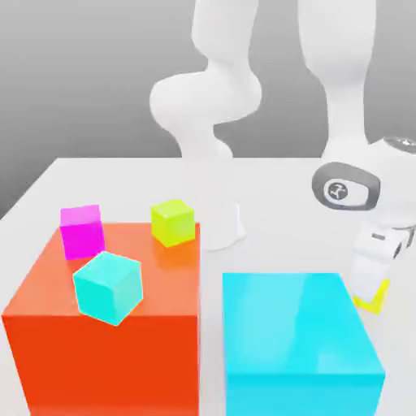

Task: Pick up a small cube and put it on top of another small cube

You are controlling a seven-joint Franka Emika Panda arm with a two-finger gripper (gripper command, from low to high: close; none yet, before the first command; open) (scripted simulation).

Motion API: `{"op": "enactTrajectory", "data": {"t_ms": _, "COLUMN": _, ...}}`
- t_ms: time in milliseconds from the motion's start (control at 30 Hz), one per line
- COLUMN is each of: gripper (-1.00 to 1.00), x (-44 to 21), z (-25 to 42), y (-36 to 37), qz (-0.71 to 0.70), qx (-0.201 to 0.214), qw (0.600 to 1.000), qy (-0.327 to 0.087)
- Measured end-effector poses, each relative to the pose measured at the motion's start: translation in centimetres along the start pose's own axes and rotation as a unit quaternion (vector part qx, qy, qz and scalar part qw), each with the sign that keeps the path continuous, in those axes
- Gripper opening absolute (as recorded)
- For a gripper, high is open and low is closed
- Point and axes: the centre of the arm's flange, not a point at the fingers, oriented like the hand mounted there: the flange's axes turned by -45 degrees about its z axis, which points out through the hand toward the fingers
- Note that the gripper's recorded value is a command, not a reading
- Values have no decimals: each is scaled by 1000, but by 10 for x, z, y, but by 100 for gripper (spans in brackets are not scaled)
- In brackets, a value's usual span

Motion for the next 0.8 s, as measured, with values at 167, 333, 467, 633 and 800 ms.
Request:
{"op": "enactTrajectory", "data": {"t_ms": 167, "gripper": -100, "x": 1, "z": -23, "y": 0, "qz": 0, "qx": 1, "qw": 1000, "qy": 0}}
{"op": "enactTrajectory", "data": {"t_ms": 333, "gripper": -100, "x": 1, "z": -74, "y": 49, "qz": 41, "qx": -13, "qw": 999, "qy": -3}}
{"op": "enactTrajectory", "data": {"t_ms": 467, "gripper": -100, "x": -23, "z": -126, "y": 171, "qz": 147, "qx": -35, "qw": 989, "qy": -11}}
{"op": "enactTrajectory", "data": {"t_ms": 633, "gripper": -100, "x": -87, "z": -197, "y": 275, "qz": 243, "qx": -41, "qw": 969, "qy": -17}}
{"op": "enactTrajectory", "data": {"t_ms": 800, "gripper": -100, "x": -188, "z": -259, "y": 346, "qz": 342, "qx": -27, "qw": 939, "qy": -14}}
